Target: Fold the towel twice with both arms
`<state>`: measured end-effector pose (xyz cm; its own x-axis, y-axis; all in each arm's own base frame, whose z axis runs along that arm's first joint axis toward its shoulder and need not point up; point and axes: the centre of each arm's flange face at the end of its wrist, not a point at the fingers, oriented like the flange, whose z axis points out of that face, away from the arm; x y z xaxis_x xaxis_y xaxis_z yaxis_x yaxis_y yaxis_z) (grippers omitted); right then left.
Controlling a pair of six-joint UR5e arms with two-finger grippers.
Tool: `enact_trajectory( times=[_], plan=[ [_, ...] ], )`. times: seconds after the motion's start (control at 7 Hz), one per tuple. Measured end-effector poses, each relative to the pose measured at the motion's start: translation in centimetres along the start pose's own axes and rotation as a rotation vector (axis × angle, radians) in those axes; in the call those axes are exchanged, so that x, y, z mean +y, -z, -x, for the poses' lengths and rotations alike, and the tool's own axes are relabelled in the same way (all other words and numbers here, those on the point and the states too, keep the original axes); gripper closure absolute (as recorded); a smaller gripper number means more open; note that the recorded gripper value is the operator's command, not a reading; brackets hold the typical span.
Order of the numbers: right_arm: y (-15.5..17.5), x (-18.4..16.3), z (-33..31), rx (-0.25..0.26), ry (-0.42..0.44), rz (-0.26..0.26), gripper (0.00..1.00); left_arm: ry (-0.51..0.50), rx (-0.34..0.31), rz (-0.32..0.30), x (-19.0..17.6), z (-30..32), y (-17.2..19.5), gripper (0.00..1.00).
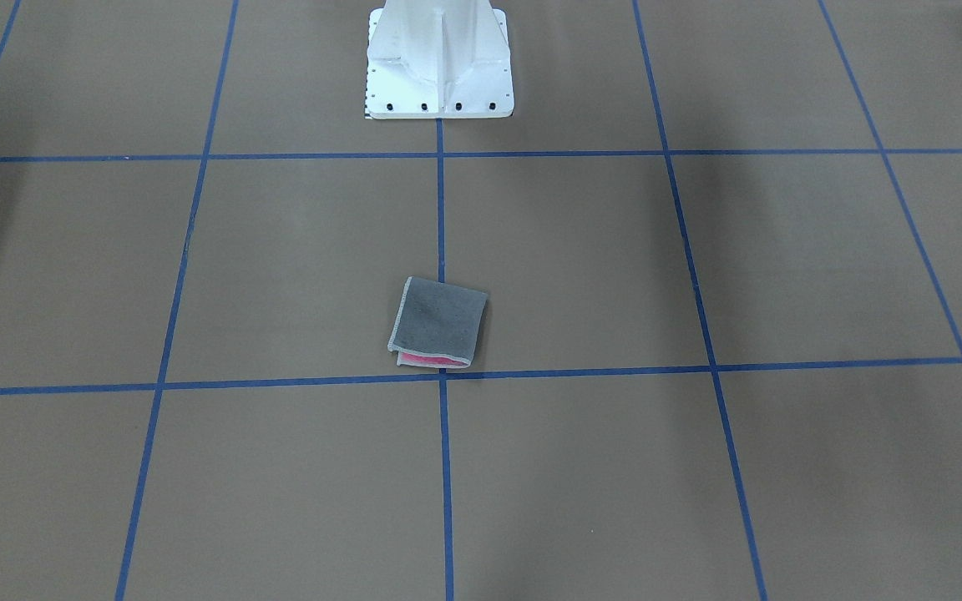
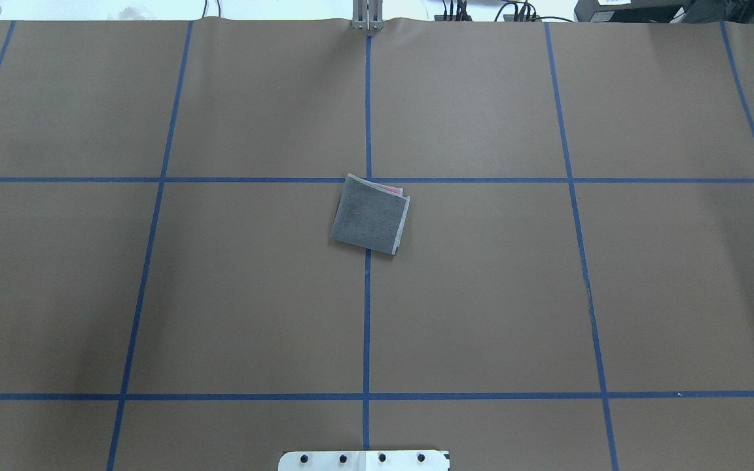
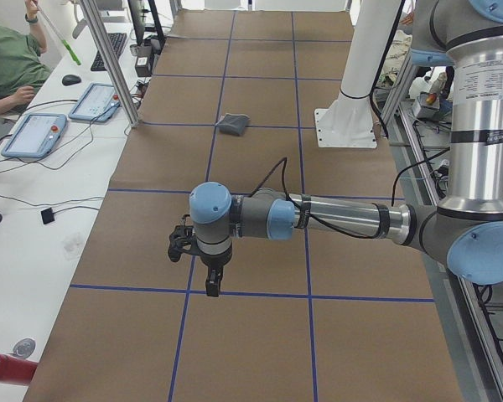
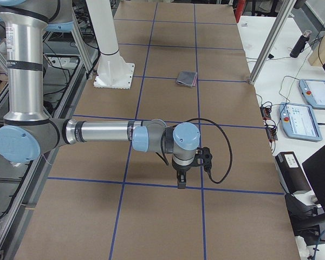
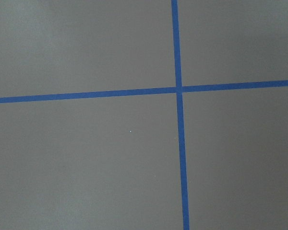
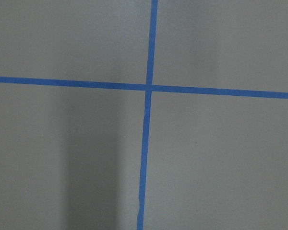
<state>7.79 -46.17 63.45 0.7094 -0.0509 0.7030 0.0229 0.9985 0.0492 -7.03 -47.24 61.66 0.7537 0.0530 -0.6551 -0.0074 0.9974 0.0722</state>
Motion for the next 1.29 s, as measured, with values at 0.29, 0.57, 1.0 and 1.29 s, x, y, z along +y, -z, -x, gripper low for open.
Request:
enact_trajectory(
  times=[0.29, 0.57, 1.0, 1.29],
  plan=[
    [-0.22, 0.47, -0.13, -0.001, 0.005, -0.005, 0.0, -0.002, 0.001, -0.002, -0.04, -0.09, 0.09, 0.0],
    [-0.34, 0.64, -0.18, -0.001, 0.004, -0.005, 0.0, -0.002, 0.001, -0.003, -0.05, -0.13, 0.13, 0.0],
    [-0.39, 0.68, -0.22, -0.002, 0.004, -0.004, 0.0, -0.003, 0.001, -0.003, -0.05, -0.15, 0.16, 0.0],
    [-0.39, 0.68, -0.23, -0.003, 0.004, -0.004, 0.0, -0.005, 0.001, -0.005, -0.07, -0.2, 0.21, 0.0]
  ],
)
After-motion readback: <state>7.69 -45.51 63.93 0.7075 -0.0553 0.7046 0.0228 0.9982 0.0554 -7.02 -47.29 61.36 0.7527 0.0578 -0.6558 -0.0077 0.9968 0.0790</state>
